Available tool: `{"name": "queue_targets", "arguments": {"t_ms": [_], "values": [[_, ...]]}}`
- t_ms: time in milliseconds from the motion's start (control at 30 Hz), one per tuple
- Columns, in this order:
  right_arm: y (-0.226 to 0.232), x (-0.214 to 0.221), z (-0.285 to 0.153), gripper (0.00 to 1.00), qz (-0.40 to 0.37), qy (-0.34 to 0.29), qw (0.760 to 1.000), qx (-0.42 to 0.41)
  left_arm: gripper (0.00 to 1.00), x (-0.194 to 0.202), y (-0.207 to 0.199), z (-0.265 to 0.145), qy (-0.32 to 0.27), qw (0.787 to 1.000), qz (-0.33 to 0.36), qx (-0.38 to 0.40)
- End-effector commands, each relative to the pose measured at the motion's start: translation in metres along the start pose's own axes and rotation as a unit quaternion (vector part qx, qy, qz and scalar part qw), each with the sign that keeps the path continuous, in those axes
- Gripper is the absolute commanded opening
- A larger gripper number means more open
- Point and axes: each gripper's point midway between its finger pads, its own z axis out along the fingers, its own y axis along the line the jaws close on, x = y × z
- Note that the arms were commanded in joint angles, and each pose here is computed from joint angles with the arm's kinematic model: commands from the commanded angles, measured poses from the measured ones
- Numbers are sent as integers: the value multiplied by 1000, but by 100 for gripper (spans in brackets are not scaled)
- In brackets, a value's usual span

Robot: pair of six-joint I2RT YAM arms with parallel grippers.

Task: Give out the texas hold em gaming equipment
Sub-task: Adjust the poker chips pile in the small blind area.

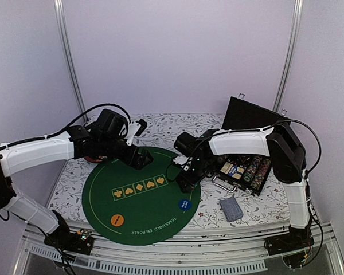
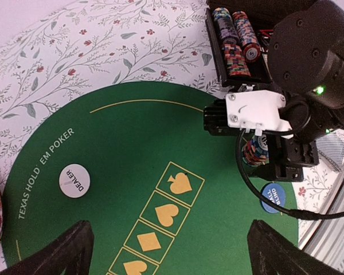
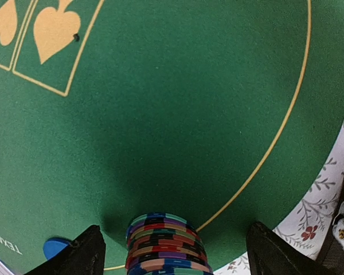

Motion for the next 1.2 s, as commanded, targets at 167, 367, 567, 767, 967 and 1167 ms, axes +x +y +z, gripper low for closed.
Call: {"name": "queue_targets", "arguments": {"t_ms": [167,367,567,767,967,1167], "values": [[4,23,23,63,-10,58,998,35,96,5,7,4,2,1000,4,-4],[8,23,23,41,-15,61,997,51,96,4,9,3,0,1000,5,-7],[10,22,23,29,-18,61,996,59,96,5,11,2,0,1000,4,-8],[8,22,20,54,-23,59,996,63,96,5,12,1,-1,1000,4,-9],[15,6,-10,88,-35,20,998,47,96,7,12,1,0,1000,5,-7],[24,-36,-95,98,-81,-91,992,16,96,8,12,-1,0,1000,6,-5]]}}
